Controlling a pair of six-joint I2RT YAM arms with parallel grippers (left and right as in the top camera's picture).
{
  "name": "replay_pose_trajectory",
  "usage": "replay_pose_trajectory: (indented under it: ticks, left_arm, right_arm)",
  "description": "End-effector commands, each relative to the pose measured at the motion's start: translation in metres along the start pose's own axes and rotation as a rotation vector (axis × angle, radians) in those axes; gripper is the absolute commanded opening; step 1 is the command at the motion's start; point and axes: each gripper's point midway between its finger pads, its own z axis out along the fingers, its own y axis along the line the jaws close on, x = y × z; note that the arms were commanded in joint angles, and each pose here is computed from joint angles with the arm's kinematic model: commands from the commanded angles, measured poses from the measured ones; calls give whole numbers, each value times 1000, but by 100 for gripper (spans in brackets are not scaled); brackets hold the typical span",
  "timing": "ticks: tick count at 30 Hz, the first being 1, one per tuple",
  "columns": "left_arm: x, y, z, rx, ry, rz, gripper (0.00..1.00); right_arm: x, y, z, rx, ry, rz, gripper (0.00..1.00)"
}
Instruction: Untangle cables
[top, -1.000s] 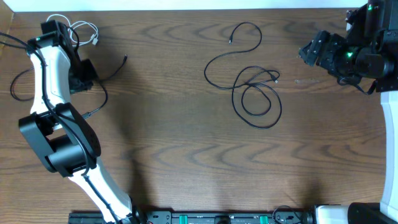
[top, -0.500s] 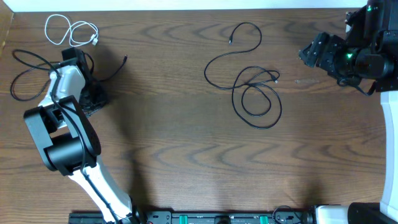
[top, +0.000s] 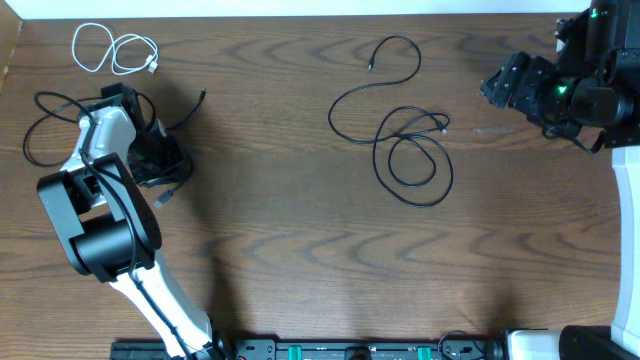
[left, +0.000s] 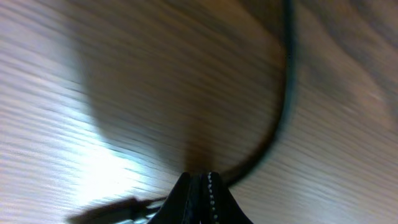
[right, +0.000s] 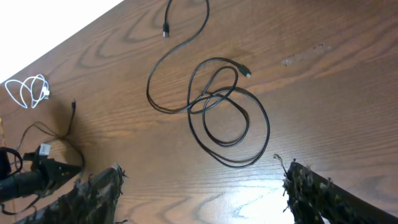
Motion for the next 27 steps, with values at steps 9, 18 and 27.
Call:
replay_pose_trajectory:
  ticks: [9, 18, 27]
  left_arm:
    - [-16, -77, -34, 483, -4, -51, 7]
    - [-16, 39, -19, -48, -33, -146, 7]
    - [-3, 116, -35, -425, -44, -295, 7]
  right_arm:
    - [1, 3, -2, -7, -1, -14, 83]
    - [2, 2, -2, -6, 3, -20, 82]
    - [2, 2, -2, -6, 2, -20, 82]
